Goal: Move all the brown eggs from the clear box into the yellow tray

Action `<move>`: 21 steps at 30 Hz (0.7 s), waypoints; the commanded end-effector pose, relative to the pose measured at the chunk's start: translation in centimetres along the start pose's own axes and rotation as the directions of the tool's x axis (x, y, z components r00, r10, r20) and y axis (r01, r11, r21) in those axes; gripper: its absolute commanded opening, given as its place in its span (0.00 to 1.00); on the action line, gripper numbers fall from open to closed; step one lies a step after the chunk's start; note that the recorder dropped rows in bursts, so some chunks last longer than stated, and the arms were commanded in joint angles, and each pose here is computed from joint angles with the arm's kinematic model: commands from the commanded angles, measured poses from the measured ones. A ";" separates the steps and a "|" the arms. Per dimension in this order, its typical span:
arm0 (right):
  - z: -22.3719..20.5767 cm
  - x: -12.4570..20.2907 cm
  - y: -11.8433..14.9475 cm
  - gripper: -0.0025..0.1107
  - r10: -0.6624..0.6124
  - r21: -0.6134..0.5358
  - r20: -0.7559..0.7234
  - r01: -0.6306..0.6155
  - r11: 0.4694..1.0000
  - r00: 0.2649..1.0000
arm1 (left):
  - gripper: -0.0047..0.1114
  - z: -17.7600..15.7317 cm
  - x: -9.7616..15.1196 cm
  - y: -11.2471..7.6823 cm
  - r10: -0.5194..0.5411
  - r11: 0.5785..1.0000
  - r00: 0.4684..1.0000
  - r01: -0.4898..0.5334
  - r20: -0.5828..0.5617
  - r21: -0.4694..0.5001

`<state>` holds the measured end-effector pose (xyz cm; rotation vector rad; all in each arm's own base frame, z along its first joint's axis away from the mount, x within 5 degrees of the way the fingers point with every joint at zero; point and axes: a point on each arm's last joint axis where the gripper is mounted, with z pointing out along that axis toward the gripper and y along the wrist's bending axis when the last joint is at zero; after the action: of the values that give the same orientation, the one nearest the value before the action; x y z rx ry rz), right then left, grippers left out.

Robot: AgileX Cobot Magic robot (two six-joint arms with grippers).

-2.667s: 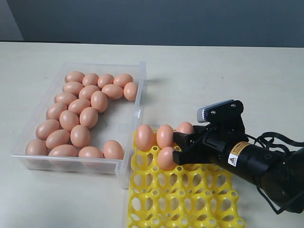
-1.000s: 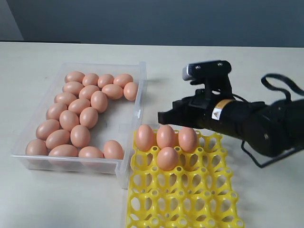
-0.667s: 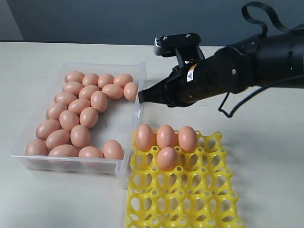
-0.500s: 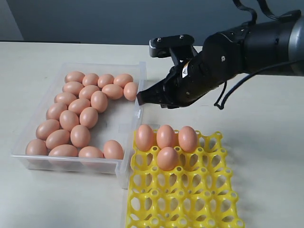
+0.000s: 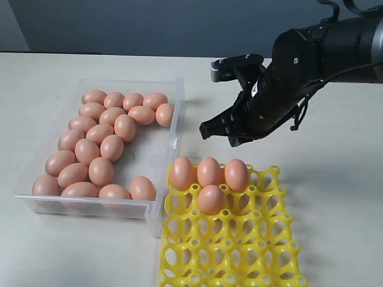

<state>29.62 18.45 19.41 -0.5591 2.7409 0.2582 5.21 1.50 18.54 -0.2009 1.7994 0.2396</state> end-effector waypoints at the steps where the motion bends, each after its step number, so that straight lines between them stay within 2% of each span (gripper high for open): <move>1: 0.9 -0.3 -0.3 0.02 -0.015 0.007 0.009 0.015 1.000 1.000 | 0.04 0.0 0.0 0.0 0.001 1.000 1.000 -0.001 0.012 0.004; 9: 3.9 0.3 -0.5 0.02 -0.007 0.015 -0.061 0.008 1.000 0.998 | 0.04 0.0 0.0 0.0 0.001 1.000 1.000 -0.001 0.012 0.004; 21: 4.0 0.6 -0.5 0.02 -0.017 0.014 -0.092 0.018 1.000 0.996 | 0.04 0.0 0.0 0.0 0.001 1.000 1.000 -0.001 0.012 0.004</move>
<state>30.32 18.87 15.38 -0.5993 2.8215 0.2178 5.21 1.50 18.54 -0.2009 1.7994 0.2396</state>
